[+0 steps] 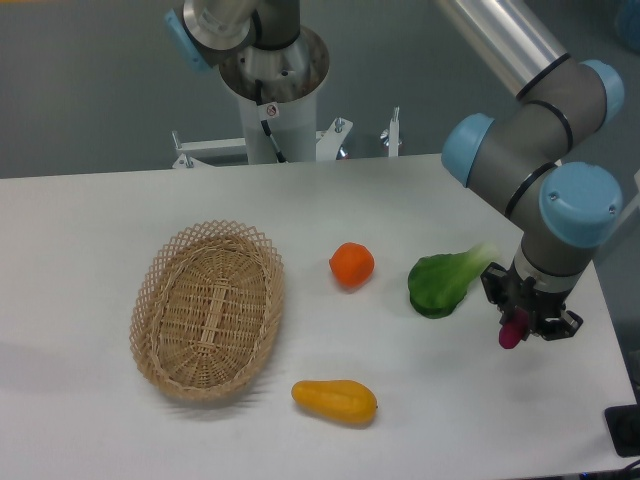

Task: Place the sweet potato on the table
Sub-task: 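Lift the held purple sweet potato with the gripper over the bok choy, then carry the sweet potato up and past the orange toward the open table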

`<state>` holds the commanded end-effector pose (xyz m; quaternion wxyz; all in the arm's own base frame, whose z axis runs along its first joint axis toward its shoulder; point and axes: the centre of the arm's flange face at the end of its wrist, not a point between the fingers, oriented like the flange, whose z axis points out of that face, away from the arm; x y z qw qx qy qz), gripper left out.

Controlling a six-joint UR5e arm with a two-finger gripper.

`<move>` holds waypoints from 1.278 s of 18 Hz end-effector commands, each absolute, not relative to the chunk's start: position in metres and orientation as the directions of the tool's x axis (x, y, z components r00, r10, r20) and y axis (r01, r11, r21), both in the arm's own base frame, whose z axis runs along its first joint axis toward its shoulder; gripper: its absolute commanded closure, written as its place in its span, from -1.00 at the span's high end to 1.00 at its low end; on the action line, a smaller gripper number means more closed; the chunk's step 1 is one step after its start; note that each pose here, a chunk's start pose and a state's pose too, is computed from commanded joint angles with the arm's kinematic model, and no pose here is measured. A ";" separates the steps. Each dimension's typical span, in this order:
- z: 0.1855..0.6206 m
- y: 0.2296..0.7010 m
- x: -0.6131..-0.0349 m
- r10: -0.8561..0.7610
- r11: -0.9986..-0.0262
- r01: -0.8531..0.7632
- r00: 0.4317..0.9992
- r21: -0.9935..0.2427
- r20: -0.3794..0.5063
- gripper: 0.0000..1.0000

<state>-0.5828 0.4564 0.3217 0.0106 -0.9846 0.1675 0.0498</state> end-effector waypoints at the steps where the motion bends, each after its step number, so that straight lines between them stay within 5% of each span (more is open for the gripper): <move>1: 0.322 0.456 -0.583 -0.331 -0.943 -0.334 0.938 -0.004 -0.103 -0.51; 13: 0.306 0.438 -0.537 -0.355 -0.935 -0.355 0.934 0.001 -0.039 -0.52; 23: 0.295 0.385 -0.429 -0.572 -0.820 -0.573 0.818 -0.008 0.055 -0.50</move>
